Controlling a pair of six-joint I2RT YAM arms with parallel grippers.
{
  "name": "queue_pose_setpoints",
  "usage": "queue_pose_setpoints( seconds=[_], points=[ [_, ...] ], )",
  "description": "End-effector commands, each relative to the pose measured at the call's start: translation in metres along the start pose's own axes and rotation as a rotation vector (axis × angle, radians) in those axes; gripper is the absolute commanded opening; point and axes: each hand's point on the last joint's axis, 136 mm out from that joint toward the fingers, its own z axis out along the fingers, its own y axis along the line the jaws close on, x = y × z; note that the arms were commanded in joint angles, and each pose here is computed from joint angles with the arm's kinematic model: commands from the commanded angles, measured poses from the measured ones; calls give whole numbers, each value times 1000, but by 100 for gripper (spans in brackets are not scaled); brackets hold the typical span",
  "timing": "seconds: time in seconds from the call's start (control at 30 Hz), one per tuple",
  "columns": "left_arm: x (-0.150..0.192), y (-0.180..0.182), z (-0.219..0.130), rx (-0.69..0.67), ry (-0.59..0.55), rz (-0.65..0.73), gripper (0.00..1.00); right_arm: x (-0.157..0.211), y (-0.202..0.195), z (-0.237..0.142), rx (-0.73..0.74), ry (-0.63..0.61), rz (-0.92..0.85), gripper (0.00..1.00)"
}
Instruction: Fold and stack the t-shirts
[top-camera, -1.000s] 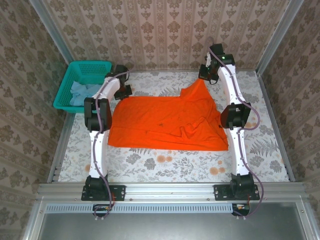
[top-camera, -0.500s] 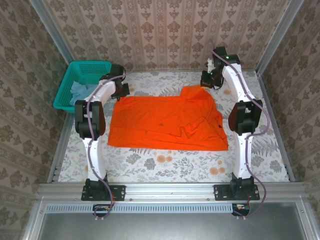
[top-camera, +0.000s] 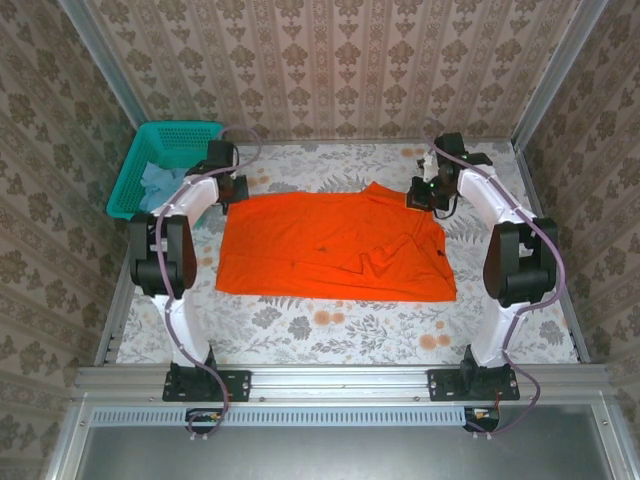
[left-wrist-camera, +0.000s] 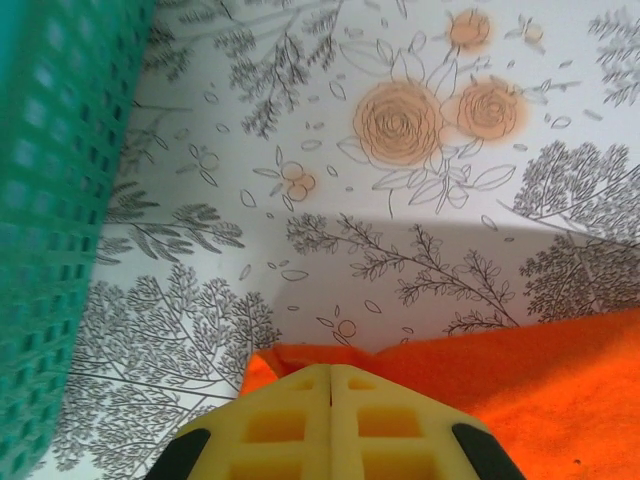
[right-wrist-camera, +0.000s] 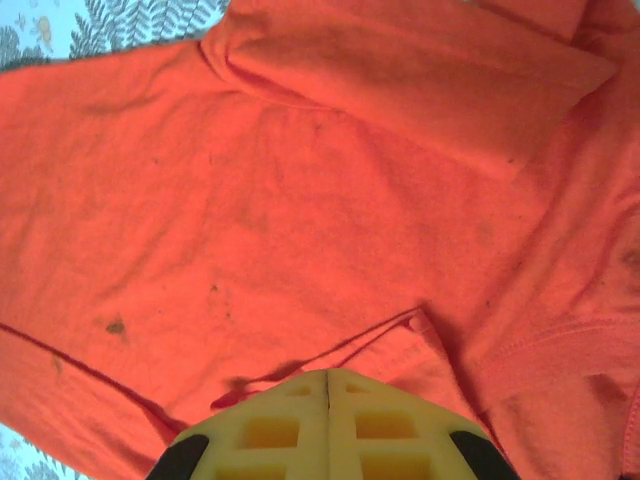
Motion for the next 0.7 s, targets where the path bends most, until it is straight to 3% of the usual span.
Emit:
queue_pose_setpoints(
  seconds=[0.0,0.37,0.47,0.57,0.67],
  points=[
    [-10,1,-15,11,-59,20,0,-19,3,-8,-49,-91,37,0],
    [-5,-5,-15,28,-21,17,0,-68,-60,19,4,-123,302,0],
    [-2,-7,-16,30,-13,16,0,-68,-75,25,41,-109,322,8],
    [-2,-10,-16,38,-12,11,0,-72,-87,35,62,-100,330,27],
    [-3,-13,-15,42,-6,19,0,-81,-87,46,43,-89,317,36]
  ],
)
